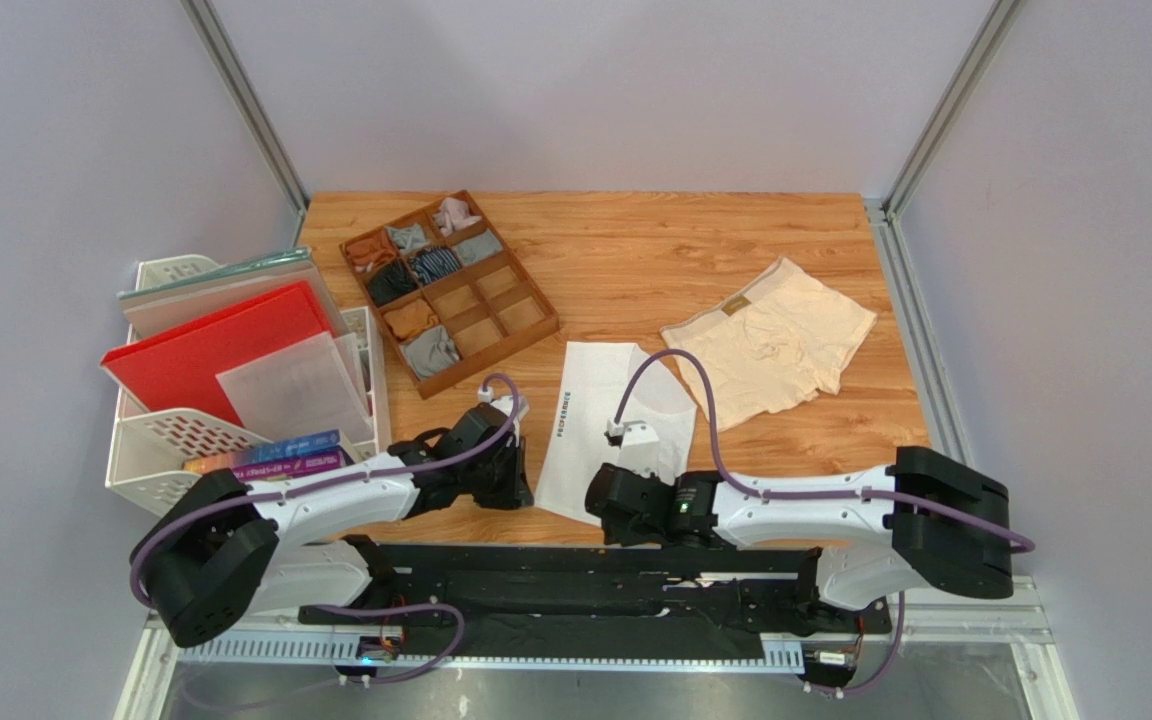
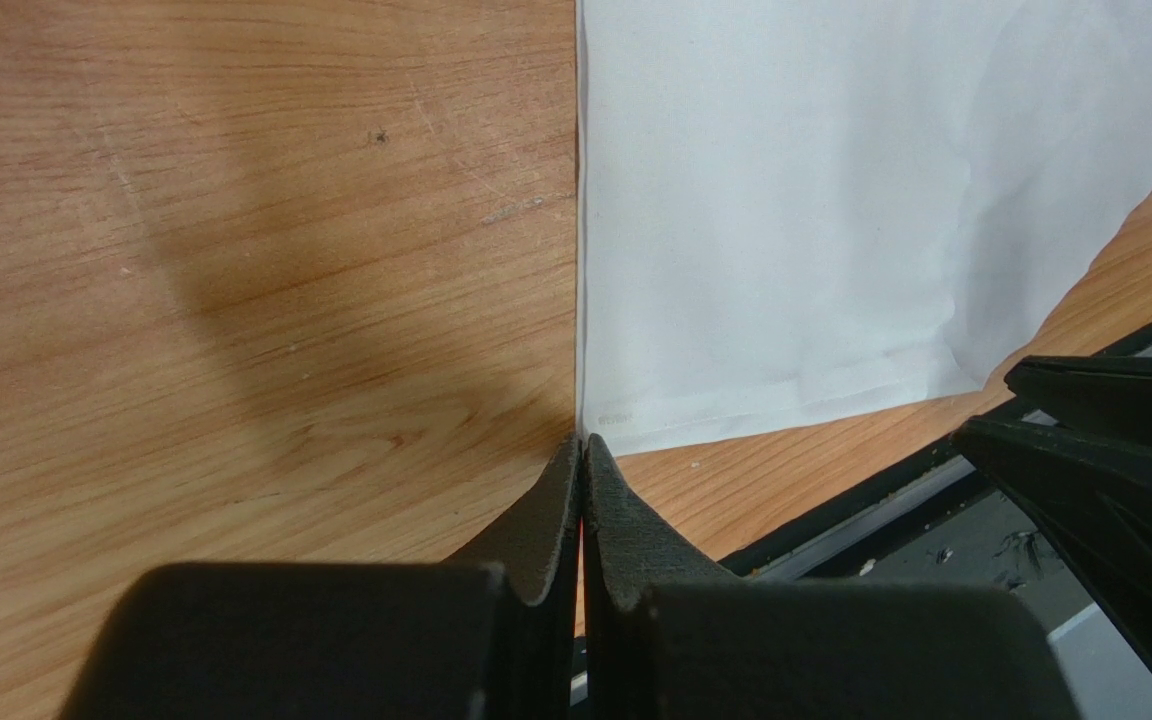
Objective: Roll the underwear
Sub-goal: Fold the underwear at the center of the board.
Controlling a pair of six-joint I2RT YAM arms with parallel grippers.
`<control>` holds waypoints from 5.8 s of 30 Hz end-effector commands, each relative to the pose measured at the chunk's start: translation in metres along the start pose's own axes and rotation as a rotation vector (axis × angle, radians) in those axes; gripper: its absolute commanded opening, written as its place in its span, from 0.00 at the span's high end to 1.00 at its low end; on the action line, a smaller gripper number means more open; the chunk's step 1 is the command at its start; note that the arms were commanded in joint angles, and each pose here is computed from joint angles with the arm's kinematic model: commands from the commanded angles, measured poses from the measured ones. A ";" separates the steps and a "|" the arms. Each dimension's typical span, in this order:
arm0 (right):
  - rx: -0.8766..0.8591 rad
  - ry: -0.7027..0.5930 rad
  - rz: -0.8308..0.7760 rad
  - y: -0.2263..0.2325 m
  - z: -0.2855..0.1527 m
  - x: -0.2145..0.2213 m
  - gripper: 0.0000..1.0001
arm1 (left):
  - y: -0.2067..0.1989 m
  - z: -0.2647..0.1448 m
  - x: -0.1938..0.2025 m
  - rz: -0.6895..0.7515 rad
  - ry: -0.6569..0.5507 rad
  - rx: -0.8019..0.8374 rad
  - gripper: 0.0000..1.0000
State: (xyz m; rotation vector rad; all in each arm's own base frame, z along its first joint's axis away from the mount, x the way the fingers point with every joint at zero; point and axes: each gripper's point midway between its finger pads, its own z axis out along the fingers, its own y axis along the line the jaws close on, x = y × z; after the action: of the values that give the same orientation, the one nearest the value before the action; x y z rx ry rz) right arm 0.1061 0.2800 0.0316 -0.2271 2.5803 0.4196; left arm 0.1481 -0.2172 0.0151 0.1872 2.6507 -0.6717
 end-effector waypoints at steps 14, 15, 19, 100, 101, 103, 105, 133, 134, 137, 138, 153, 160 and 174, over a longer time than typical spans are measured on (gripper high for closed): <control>0.011 0.017 -0.002 0.004 0.008 0.005 0.65 | 0.004 -0.003 0.007 0.005 0.024 -0.019 1.00; 0.009 0.017 -0.001 0.005 0.007 0.004 0.66 | 0.005 -0.003 0.008 0.006 0.026 -0.021 1.00; 0.017 0.022 -0.006 0.003 0.010 0.007 0.66 | 0.005 -0.004 0.007 0.006 0.023 -0.023 1.00; 0.006 0.004 -0.068 0.020 -0.016 0.001 1.00 | 0.008 -0.005 0.008 -0.045 -0.014 -0.023 1.00; 0.004 0.000 -0.068 0.020 -0.018 -0.001 1.00 | 0.007 -0.006 0.007 -0.044 -0.019 -0.024 1.00; -0.009 -0.013 -0.063 0.022 -0.024 -0.005 1.00 | 0.006 -0.013 0.004 -0.043 -0.035 -0.021 1.00; -0.011 -0.020 -0.060 0.022 -0.027 -0.008 1.00 | 0.000 -0.021 -0.003 -0.045 -0.065 -0.002 1.00; 0.159 -0.206 -0.071 -0.025 -0.033 -0.084 1.00 | -0.040 -0.011 -0.079 0.046 -0.136 -0.055 1.00; 0.169 -0.210 -0.063 -0.029 -0.032 -0.088 1.00 | -0.040 -0.011 -0.080 0.053 -0.136 -0.062 1.00; 0.172 -0.228 -0.056 -0.033 -0.032 -0.099 1.00 | -0.041 -0.009 -0.093 0.045 -0.149 -0.065 1.00; 0.170 -0.232 -0.056 -0.033 -0.032 -0.102 1.00 | -0.041 -0.008 -0.096 0.040 -0.153 -0.062 1.00; -0.001 -0.169 -0.049 -0.032 -0.014 -0.087 0.69 | -0.040 0.012 -0.095 0.030 -0.089 -0.021 1.00; -0.035 -0.146 -0.035 -0.024 -0.001 -0.082 0.64 | -0.035 0.014 -0.089 0.032 -0.075 -0.031 1.00; -0.020 -0.102 -0.088 -0.023 0.024 -0.070 0.69 | -0.034 0.013 -0.086 0.037 -0.071 -0.031 1.00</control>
State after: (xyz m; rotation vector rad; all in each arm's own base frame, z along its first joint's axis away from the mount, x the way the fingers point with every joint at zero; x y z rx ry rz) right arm 0.1767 0.2603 0.0401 -0.3060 2.4896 0.3708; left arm 0.2209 -0.2519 0.0465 0.1707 2.6158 -0.5856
